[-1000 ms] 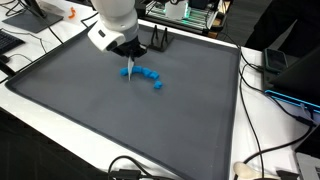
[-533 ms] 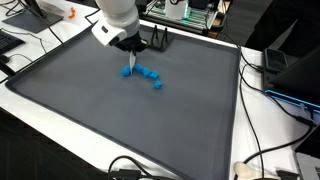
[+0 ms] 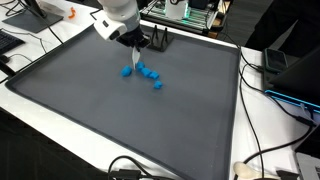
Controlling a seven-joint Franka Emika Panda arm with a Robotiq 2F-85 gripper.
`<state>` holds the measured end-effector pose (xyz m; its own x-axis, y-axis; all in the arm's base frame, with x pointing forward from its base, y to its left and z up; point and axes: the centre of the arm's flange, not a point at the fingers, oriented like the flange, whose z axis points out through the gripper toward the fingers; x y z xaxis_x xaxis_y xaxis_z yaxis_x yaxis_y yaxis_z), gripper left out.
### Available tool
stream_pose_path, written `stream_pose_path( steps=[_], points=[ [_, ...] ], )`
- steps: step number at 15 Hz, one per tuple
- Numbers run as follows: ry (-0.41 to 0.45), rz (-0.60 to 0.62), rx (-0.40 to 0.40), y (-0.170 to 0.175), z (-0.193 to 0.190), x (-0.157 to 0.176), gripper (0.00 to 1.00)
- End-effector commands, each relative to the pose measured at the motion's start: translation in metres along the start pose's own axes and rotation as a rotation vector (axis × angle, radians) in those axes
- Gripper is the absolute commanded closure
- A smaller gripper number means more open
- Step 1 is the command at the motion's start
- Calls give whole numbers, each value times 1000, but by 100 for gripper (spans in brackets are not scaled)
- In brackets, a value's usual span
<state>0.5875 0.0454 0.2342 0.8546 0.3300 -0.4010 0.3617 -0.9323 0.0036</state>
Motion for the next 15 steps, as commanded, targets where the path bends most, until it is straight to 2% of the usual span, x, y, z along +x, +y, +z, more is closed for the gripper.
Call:
stream_pose_path(
  steps=[1, 6, 14, 15],
  points=[
    [4, 89, 77, -3, -11, -27, 99],
    [13, 238, 182, -7, -24, -53, 99],
    [-61, 613, 358, -20, -15, -93, 99],
    [-76, 666, 361, -21, -12, -97, 99]
  ],
)
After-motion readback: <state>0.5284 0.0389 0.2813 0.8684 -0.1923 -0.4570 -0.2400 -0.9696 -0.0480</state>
